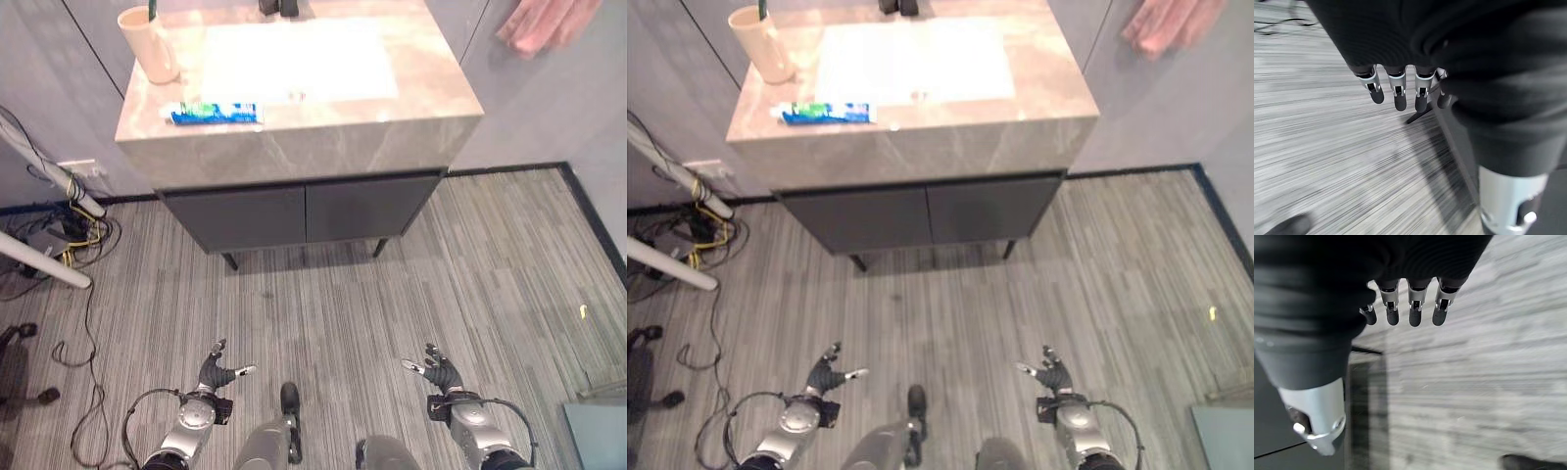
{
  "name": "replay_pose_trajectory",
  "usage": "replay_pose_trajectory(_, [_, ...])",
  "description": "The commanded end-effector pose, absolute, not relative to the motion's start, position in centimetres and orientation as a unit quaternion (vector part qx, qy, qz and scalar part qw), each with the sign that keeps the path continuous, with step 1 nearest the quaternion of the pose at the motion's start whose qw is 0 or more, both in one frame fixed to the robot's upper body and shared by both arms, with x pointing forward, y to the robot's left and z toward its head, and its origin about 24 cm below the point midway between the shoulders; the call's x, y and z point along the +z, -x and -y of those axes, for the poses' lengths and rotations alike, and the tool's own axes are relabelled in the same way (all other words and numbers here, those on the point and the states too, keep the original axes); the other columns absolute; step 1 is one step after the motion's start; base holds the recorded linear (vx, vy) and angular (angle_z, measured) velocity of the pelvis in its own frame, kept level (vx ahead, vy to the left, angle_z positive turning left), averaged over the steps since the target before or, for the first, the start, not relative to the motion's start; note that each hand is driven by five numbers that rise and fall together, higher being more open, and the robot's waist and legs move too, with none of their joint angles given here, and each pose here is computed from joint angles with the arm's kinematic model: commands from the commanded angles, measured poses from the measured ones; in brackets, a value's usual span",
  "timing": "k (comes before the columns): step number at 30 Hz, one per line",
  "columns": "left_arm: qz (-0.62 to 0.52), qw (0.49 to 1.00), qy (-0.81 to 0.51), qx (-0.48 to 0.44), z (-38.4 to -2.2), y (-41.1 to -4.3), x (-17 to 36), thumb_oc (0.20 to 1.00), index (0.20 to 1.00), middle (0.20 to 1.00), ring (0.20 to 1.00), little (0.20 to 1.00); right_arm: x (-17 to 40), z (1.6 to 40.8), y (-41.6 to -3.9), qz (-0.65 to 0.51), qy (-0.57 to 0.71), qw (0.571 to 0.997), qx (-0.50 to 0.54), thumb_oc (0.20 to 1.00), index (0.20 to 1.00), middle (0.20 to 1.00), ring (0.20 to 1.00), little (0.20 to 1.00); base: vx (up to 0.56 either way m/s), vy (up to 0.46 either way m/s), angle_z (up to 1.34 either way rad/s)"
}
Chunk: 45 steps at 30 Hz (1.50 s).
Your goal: Put brush and paste in cup on sink, flatten towel.
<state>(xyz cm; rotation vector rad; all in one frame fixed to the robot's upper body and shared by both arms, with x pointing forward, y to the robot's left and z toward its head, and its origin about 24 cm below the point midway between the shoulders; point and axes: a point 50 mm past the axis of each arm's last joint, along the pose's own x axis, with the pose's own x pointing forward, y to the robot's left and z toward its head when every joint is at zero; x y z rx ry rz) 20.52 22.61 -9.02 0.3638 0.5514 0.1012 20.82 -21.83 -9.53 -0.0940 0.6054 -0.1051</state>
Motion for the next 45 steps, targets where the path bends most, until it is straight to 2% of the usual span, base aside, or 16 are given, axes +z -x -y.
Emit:
replay_pose_trajectory(1, [-0.239, 0.947, -0.209, 0.047, -23.9, -20.7, -7.8, 1.0, 1.0, 1.0, 1.0, 1.0, -8.3, 22.1, -21.9, -0.264, 0.07, 0.961, -0.035, 1.0, 1.0, 1.0, 1.0, 1.0, 0.26, 0.165, 0.01])
replay_pose_trajectory(8, [-0.247, 0.942, -0.222, 0.047, -24.0, -21.0, -8.1, 1.0, 1.0, 1.0, 1.0, 1.0, -7.7, 20.9, -21.9, -0.241, 0.09, 0.966, 0.007, 1.0, 1.0, 1.0, 1.0, 1.0, 0.4, 0.154, -0.23])
replay_pose_trajectory(17, [-0.245, 0.944, -0.222, 0.023, -22.4, -21.4, -8.4, 1.0, 1.0, 1.0, 1.0, 1.0, -7.9, 22.7, -20.8, -0.255, 0.106, 0.961, -0.012, 1.0, 1.0, 1.0, 1.0, 1.0, 0.42, -0.13, 0.43])
replay_pose_trajectory(24, [-0.227, 0.949, -0.218, 0.013, -21.0, -23.3, -7.8, 1.0, 1.0, 1.0, 1.0, 1.0, -7.4, 25.3, -20.7, -0.257, 0.202, 0.945, -0.024, 1.0, 1.0, 1.0, 1.0, 1.0, 0.22, -0.186, 0.36])
replay_pose_trajectory(34, [-0.238, 0.945, -0.223, 0.024, -21.4, -22.4, -8.3, 1.0, 1.0, 1.0, 1.0, 1.0, -7.7, 25.6, -20.5, -0.269, 0.231, 0.935, -0.007, 1.0, 1.0, 1.0, 1.0, 1.0, 0.22, 0.184, -0.25])
replay_pose_trajectory(42, [-0.238, 0.934, -0.266, -0.016, -22.9, -20.8, -8.3, 1.0, 1.0, 1.0, 1.0, 1.0, -8.5, 24.6, -19.8, -0.282, 0.224, 0.933, 0.009, 1.0, 1.0, 1.0, 1.0, 1.0, 0.1, 0.259, -0.23])
replay_pose_trajectory(45, [-0.196, 0.938, -0.274, -0.086, -23.0, -20.4, -6.2, 1.0, 1.0, 1.0, 1.0, 1.0, -7.1, 23.7, -21.8, -0.243, 0.243, 0.938, 0.041, 1.0, 1.0, 1.0, 1.0, 1.0, -0.13, 0.162, -0.24])
